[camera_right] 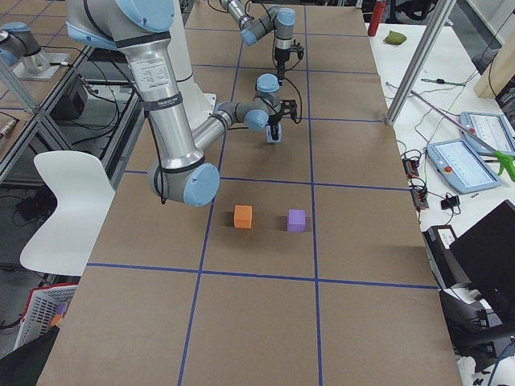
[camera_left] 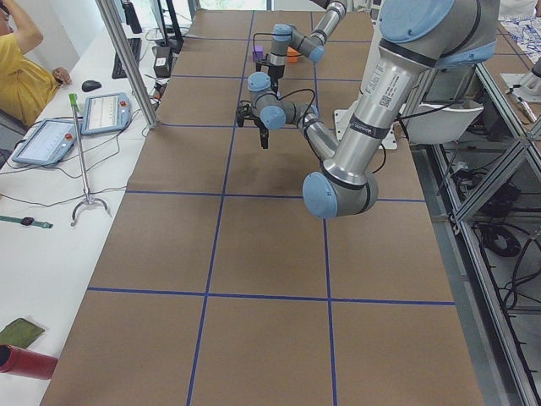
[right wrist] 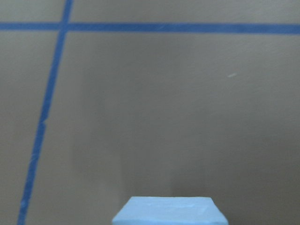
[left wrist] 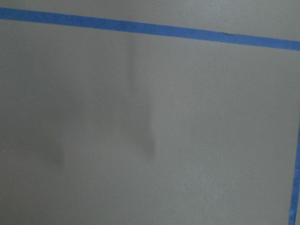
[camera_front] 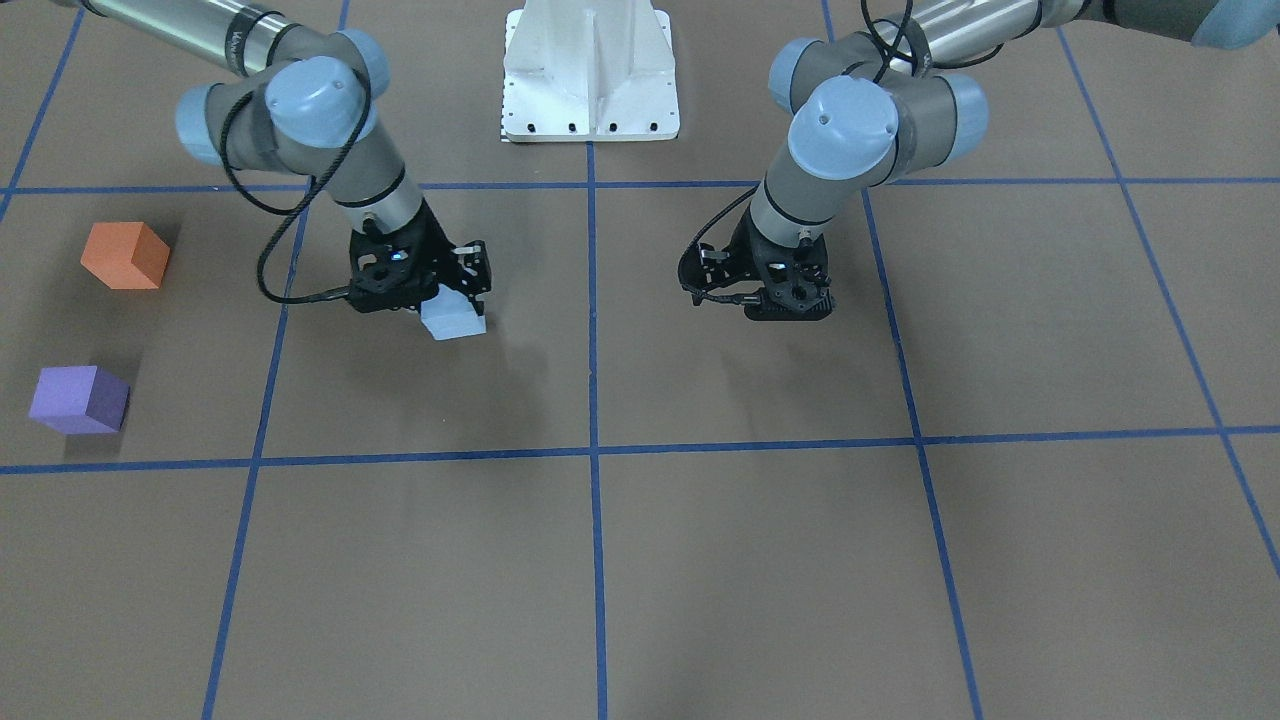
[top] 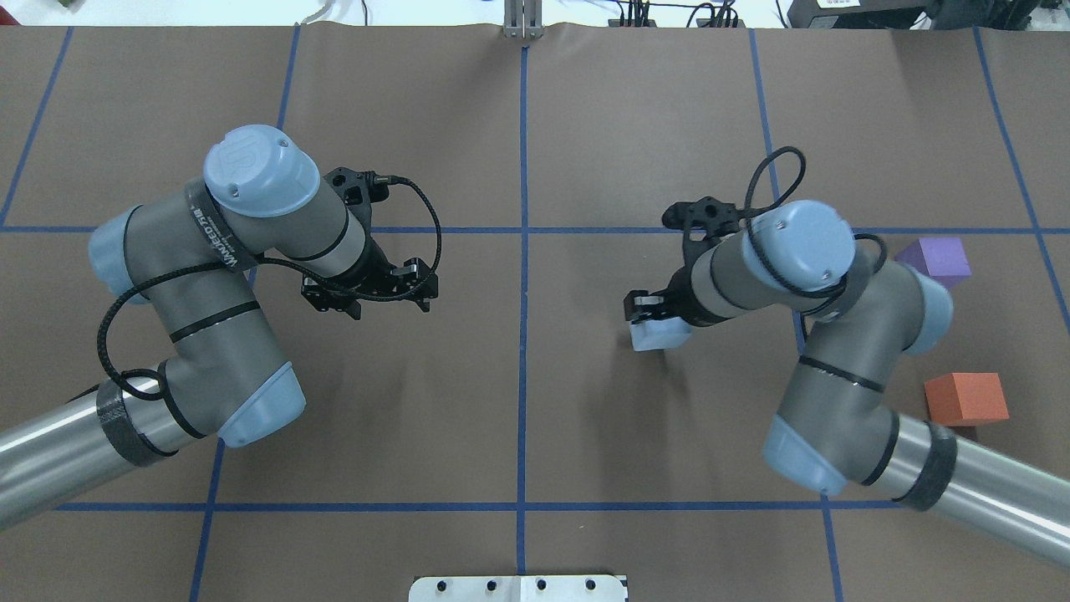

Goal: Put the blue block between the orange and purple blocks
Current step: 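Grasp the light blue cube with the right gripper, then carry the light blue cube with the right gripper between purple and orange cubes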

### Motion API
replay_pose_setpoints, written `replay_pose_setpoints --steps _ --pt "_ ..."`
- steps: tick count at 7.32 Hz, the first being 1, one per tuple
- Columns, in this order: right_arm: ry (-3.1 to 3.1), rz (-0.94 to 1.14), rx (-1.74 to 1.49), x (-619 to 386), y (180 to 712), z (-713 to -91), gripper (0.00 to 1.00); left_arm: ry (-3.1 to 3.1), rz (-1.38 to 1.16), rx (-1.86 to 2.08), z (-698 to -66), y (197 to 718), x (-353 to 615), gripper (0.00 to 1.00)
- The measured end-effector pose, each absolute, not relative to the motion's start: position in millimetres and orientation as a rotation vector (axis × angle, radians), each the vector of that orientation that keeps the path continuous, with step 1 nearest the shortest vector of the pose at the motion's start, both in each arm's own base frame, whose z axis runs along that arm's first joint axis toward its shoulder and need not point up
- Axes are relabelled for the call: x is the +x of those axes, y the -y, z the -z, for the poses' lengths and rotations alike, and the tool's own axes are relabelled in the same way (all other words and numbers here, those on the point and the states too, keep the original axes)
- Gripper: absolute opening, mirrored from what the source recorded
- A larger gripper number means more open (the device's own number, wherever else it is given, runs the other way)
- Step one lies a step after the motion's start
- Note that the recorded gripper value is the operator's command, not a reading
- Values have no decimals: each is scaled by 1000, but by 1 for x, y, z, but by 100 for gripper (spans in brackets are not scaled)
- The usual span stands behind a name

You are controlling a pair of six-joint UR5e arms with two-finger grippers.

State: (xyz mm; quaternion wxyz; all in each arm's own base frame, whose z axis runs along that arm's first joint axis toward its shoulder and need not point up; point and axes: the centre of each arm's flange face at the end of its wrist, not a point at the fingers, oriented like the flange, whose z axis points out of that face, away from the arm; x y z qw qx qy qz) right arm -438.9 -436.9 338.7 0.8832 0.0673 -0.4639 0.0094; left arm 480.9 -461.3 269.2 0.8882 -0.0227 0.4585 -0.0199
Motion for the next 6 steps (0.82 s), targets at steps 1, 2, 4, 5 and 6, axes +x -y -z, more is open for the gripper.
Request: replay_pose_setpoints --steps 1,2,4,5,6 --pt "959 -36 95 -379 453 -373 0 -954 42 -47 -268 461 481 100" --pt "931 -24 74 -321 457 -417 0 -955 43 -47 -267 461 481 100" --pt "853 1 70 -235 448 -495 0 -956 46 -48 -266 461 482 100" --pt "822 -6 56 -211 438 -520 0 -957 48 -48 -265 460 482 100" --pt "804 -15 42 -197 428 -539 0 -958 49 -47 -264 460 481 100"
